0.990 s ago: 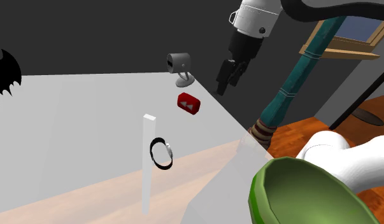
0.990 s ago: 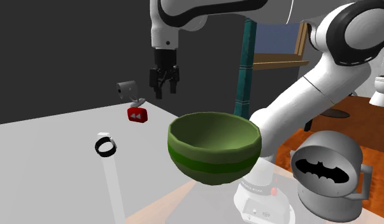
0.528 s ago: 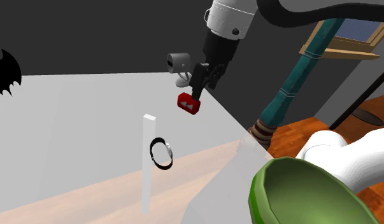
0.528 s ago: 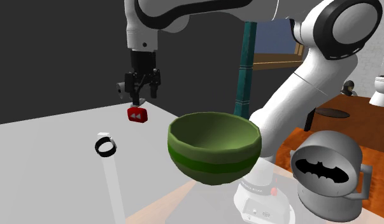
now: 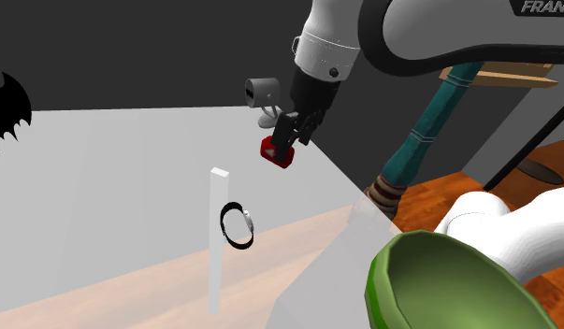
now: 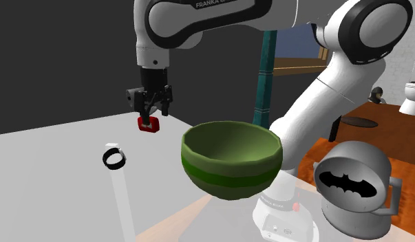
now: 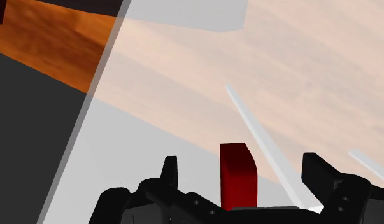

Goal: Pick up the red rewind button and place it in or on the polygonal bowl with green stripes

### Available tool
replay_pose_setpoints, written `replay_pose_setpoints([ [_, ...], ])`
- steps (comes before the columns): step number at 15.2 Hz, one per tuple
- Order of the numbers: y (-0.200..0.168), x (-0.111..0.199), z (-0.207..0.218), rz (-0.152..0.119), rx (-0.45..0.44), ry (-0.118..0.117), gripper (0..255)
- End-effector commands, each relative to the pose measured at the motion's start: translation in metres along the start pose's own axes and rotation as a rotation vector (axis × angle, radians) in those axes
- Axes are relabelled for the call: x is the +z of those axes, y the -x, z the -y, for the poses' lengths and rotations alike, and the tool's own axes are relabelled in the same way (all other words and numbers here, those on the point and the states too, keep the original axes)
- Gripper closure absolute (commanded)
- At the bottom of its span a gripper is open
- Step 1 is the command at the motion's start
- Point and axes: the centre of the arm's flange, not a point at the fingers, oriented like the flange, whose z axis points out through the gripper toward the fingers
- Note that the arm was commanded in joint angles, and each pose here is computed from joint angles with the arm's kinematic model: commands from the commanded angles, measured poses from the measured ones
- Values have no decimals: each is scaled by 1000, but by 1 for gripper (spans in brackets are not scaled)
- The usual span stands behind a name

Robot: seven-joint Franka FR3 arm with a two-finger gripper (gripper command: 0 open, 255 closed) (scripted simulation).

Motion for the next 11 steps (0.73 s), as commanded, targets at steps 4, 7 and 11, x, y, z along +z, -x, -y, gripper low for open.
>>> replay_pose_setpoints([
  [4,0,2,0,0,0,0,0],
  [7,0,2,0,0,0,0,255],
  [11,0,2,0,0,0,0,255],
])
